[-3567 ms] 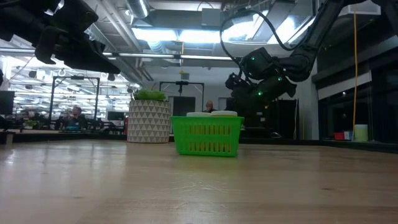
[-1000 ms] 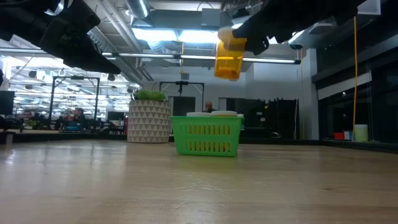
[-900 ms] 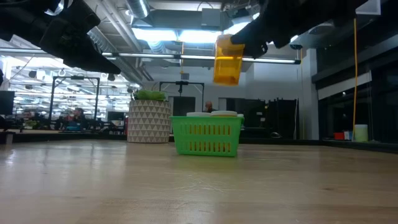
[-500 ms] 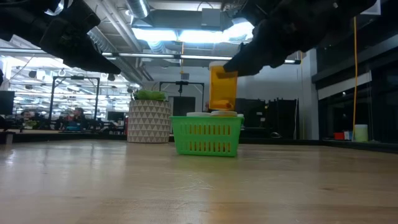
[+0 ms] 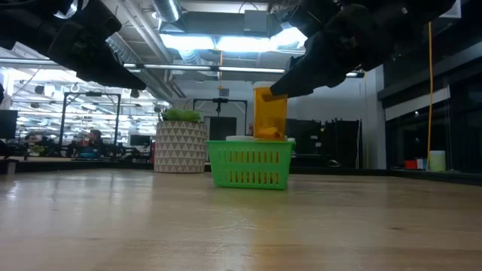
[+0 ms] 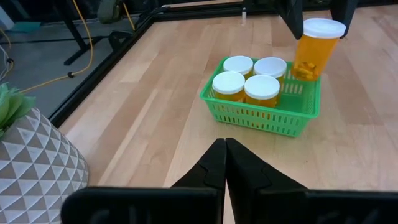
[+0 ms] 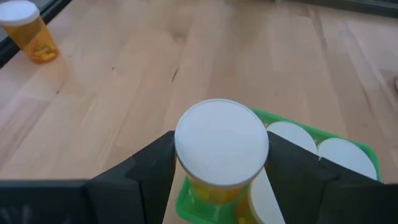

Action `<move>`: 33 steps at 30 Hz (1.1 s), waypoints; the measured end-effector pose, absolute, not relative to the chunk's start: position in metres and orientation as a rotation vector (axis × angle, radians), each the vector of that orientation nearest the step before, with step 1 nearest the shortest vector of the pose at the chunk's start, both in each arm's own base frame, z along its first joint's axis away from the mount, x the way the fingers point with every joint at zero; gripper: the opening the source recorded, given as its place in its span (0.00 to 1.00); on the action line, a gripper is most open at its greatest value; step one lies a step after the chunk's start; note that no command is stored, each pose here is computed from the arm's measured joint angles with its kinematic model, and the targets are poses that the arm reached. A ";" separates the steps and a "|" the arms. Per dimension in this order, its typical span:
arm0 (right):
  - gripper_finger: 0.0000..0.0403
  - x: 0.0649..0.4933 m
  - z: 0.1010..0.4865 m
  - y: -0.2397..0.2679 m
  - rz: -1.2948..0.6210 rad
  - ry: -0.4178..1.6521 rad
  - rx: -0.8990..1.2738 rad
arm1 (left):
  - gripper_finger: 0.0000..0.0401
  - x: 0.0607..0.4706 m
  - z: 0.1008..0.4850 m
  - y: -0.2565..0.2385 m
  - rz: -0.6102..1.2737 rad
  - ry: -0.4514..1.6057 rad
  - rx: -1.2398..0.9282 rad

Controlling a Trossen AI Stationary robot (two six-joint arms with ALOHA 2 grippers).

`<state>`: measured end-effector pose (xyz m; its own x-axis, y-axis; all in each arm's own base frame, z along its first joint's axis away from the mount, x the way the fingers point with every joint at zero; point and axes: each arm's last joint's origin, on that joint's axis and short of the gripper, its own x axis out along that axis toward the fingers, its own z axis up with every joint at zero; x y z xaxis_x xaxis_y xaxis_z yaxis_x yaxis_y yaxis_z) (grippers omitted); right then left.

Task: Pick and place pill bottles into a basket
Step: Put the orange pill bottle into the green basket

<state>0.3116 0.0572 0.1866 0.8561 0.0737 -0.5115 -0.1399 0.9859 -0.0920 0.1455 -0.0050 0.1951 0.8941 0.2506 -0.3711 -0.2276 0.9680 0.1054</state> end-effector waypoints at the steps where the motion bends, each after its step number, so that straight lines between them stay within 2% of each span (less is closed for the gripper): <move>1: 0.57 0.311 0.186 0.057 0.113 0.537 -0.128 | 0.01 0.146 0.195 -0.005 0.248 0.393 0.060; 33: 0.57 0.319 0.163 0.056 0.071 0.598 -0.129 | 0.00 0.145 0.193 -0.005 0.249 0.417 0.057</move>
<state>0.3187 0.0561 0.1626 0.8245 0.0296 -0.5650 -0.1043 0.9895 -0.1004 0.1450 -0.0050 0.1926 0.8844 0.2513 -0.3934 -0.2279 0.9679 0.1059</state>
